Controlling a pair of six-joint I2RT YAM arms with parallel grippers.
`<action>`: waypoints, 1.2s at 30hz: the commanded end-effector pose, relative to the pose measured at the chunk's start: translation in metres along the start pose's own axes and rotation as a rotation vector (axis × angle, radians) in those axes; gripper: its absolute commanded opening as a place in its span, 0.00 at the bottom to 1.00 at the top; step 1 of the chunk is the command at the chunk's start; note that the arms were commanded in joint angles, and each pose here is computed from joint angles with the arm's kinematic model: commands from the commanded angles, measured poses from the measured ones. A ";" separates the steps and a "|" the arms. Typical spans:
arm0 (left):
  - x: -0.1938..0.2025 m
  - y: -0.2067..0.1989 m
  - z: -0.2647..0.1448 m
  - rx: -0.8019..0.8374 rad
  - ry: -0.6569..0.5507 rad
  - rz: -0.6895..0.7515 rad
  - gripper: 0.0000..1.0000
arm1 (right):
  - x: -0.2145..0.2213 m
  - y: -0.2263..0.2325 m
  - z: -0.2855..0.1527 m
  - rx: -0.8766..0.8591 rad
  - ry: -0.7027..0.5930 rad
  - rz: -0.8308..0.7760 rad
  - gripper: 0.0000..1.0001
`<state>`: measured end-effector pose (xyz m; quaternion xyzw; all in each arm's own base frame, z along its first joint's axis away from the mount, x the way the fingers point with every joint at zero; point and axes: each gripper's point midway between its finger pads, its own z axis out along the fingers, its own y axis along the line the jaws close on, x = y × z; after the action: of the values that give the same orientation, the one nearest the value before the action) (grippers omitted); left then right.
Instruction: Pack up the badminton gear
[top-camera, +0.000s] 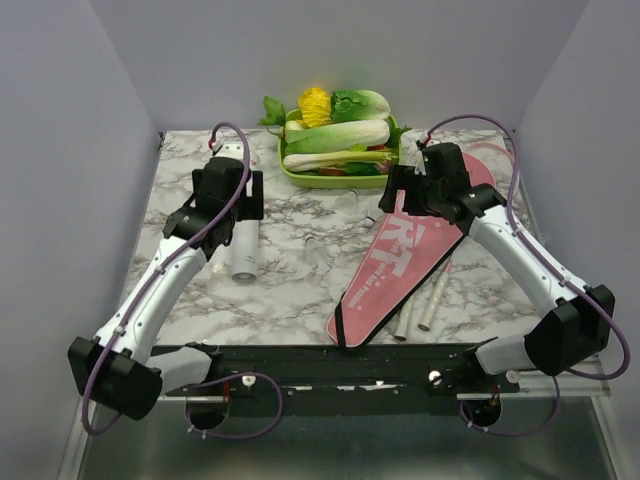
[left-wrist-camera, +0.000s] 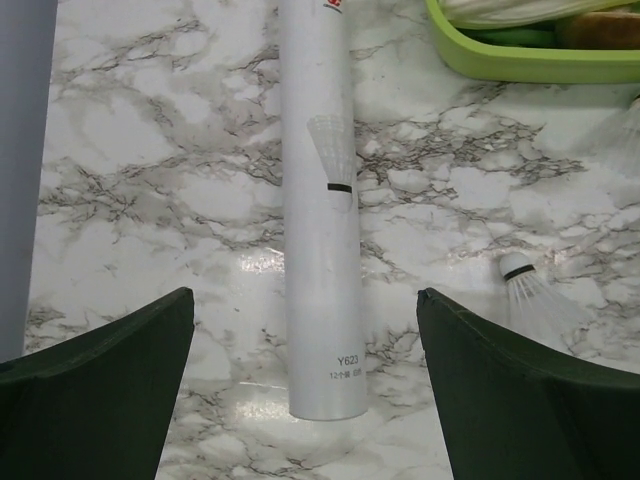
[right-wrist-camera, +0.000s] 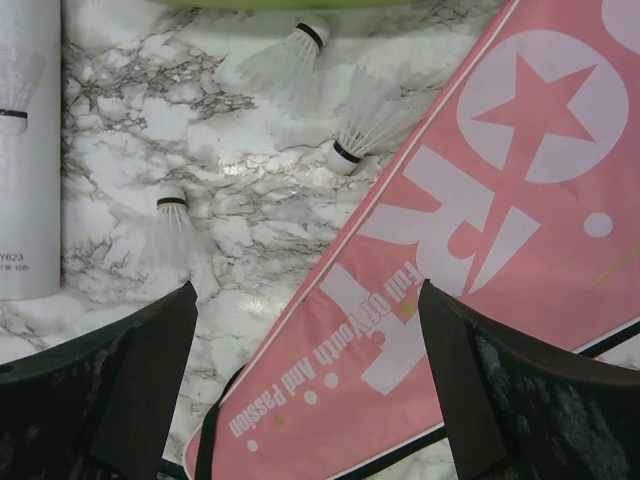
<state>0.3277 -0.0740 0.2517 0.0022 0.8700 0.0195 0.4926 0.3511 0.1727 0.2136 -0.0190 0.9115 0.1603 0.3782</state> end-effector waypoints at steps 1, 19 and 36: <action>-0.012 0.010 0.027 -0.039 0.017 0.021 0.99 | 0.015 0.012 -0.012 -0.053 -0.010 -0.010 1.00; -0.029 -0.007 0.178 0.082 0.059 0.078 0.99 | 0.076 0.018 -0.040 -0.144 0.019 -0.039 1.00; 0.025 0.013 0.277 -0.018 0.192 0.095 0.99 | 0.094 0.010 -0.059 -0.144 0.046 -0.053 1.00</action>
<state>0.5371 -0.0585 0.0975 0.0511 0.9133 0.0403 0.4021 0.2529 0.1743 0.1886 -0.0664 0.9017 0.2150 0.3692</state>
